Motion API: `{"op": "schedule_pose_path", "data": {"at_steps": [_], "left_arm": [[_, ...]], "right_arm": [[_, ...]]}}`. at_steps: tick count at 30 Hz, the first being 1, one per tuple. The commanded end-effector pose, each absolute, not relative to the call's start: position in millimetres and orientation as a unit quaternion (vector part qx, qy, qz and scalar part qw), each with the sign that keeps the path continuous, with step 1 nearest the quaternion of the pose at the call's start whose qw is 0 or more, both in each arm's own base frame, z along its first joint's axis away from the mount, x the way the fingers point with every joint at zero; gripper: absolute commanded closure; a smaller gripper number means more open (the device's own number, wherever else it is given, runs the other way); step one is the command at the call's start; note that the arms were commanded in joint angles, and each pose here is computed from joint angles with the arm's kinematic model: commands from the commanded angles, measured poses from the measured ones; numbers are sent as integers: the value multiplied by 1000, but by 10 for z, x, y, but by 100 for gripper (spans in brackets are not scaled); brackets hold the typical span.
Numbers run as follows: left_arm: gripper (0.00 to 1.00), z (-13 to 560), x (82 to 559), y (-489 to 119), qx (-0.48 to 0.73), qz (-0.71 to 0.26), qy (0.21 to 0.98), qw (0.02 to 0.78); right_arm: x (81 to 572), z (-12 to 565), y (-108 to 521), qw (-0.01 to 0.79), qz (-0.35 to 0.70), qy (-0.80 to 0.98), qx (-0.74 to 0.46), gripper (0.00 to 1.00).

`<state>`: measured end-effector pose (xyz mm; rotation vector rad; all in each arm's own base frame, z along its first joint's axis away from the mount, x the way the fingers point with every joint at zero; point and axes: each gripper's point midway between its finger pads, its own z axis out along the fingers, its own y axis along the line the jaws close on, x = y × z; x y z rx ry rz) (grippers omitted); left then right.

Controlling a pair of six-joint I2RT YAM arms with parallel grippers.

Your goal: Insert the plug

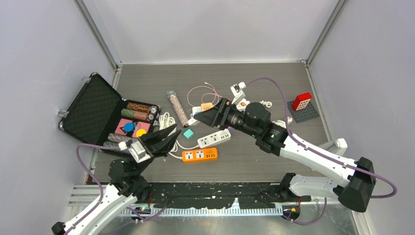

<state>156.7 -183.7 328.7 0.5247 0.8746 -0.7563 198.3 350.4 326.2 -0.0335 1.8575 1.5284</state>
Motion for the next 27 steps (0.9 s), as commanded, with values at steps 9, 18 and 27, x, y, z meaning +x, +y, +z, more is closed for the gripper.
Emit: {"op": "schedule_pose_path", "data": {"at_steps": [9, 18, 27], "left_arm": [[57, 3004, 1943, -1210, 47, -293, 539, 788], [53, 2846, 2000, -1187, 30, -286, 563, 775], [48, 2785, 2071, -1189, 22, -274, 579, 767]], "right_arm": [[2646, 2778, 2884, 499, 274, 818, -80, 86], [2771, 1694, 2827, 433, 132, 879, -149, 89], [2758, 1300, 2933, 407, 118, 892, -157, 91]]}}
